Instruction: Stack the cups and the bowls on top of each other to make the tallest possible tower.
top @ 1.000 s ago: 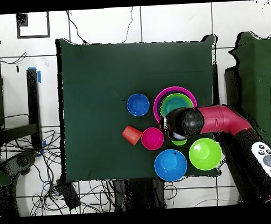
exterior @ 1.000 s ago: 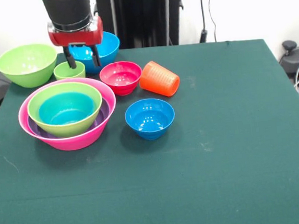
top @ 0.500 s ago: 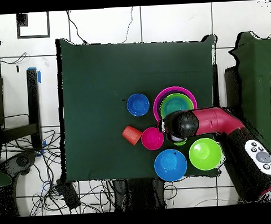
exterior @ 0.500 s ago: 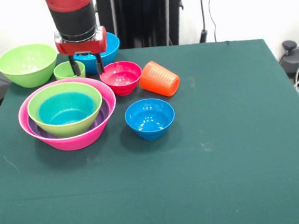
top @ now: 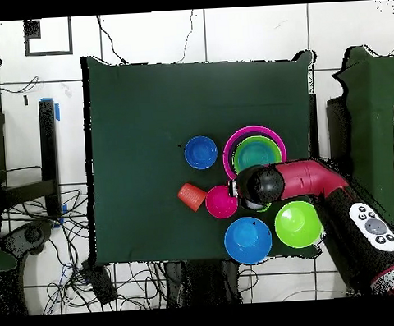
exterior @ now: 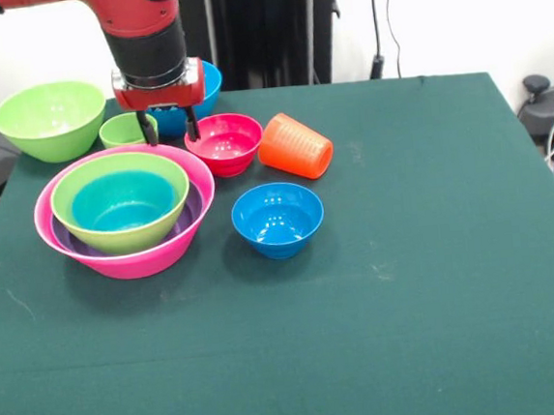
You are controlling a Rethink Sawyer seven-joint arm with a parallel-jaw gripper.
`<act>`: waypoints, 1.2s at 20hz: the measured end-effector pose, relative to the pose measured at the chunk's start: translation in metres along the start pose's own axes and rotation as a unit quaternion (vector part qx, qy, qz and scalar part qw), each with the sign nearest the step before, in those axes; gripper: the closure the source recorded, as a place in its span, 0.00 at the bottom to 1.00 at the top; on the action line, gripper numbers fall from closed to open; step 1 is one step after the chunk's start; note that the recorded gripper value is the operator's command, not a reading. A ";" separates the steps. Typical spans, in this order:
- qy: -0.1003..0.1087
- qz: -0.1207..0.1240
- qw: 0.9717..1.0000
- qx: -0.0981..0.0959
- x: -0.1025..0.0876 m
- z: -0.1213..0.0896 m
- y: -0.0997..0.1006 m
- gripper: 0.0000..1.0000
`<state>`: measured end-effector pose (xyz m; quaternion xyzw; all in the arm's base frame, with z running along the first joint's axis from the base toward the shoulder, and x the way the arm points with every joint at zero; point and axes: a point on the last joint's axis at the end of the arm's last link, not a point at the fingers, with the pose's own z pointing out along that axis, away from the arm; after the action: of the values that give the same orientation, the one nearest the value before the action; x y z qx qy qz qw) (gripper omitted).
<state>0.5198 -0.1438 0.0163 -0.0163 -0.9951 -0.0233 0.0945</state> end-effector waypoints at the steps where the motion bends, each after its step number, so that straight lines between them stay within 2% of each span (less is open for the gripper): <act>1: 0.000 0.000 1.000 0.000 0.001 0.000 0.000 0.00; 24: 0.010 0.022 1.000 0.010 0.045 -0.020 -0.034 0.00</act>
<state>0.4778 -0.1778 0.0426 -0.0374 -0.9937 -0.0116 0.1054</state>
